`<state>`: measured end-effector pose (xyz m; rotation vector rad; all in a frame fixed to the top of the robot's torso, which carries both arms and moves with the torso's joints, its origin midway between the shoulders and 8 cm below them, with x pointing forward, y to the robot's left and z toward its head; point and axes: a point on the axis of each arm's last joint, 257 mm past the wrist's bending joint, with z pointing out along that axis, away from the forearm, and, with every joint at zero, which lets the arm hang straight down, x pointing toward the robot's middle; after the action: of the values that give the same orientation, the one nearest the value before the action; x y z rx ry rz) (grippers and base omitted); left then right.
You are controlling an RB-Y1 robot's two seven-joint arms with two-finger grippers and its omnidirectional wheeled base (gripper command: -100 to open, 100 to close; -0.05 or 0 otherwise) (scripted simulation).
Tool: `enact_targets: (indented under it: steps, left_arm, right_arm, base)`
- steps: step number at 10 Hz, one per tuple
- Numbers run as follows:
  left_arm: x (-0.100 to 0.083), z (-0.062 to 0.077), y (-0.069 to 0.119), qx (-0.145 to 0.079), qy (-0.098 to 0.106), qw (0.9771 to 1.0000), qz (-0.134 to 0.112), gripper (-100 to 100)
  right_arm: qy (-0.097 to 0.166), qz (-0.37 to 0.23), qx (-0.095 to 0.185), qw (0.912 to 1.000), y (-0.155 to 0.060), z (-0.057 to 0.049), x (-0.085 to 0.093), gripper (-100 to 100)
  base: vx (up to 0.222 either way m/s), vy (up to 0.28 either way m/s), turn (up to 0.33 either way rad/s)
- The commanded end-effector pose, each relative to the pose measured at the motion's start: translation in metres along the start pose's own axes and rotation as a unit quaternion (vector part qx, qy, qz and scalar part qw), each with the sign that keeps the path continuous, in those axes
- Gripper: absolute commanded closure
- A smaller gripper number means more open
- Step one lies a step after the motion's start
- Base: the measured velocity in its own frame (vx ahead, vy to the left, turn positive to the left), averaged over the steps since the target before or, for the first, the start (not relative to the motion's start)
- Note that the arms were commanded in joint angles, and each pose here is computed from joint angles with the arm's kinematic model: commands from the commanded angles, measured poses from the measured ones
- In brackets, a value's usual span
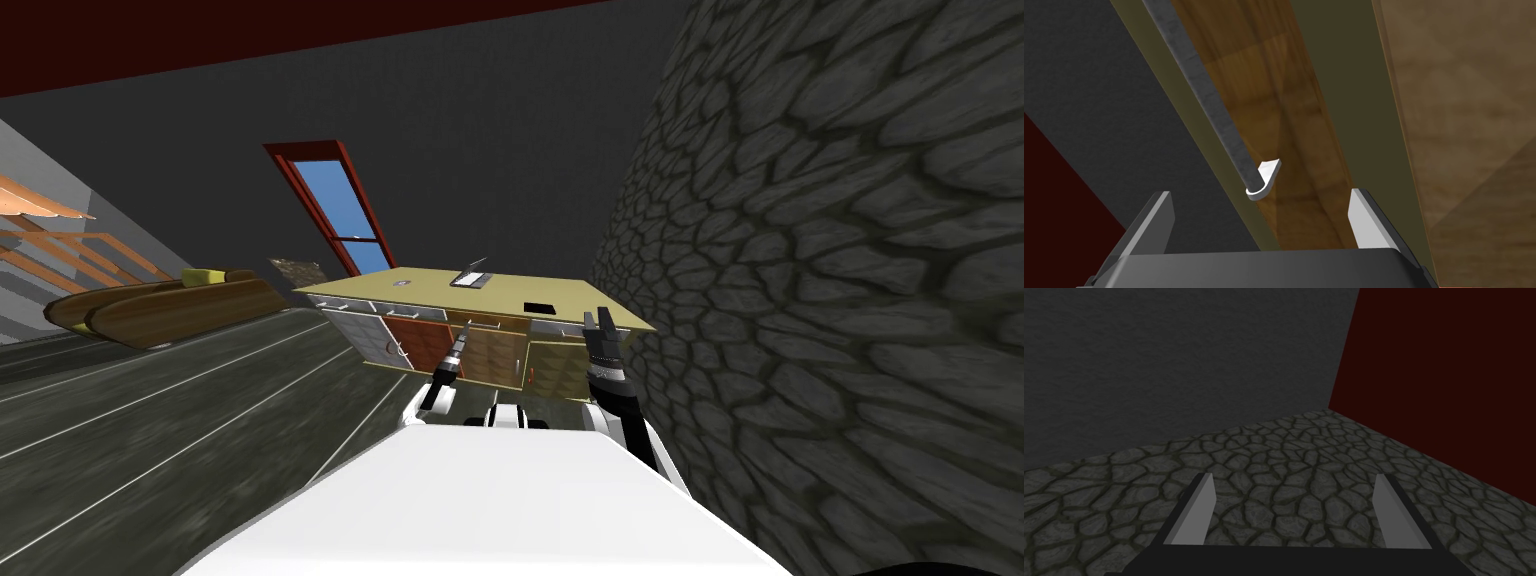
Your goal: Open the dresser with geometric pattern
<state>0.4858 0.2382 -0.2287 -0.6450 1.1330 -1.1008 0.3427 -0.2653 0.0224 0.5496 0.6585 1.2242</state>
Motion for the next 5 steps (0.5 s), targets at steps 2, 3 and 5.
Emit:
enact_targets:
  steps: [2,3,5]
  left_arm:
    - [0.002,0.016,0.001,-0.012,0.004,0.9999,-0.006,-100]
    - [0.002,0.020,0.001,-0.015,0.004,0.9999,-0.007,-100]
    - [0.003,0.031,0.003,-0.025,0.008,0.9996,-0.011,-100]
  right_arm:
    - [0.000,0.000,0.000,1.0000,0.000,0.000,0.000,0]
    - [0.000,0.000,0.000,1.0000,0.000,0.000,0.000,0]
    - [0.000,0.000,0.000,1.0000,0.000,0.000,0.000,0]
  base:
    - [-0.043,0.003,-0.008]
    - [-0.039,0.010,-0.006]
    - [-0.067,0.009,-0.013]
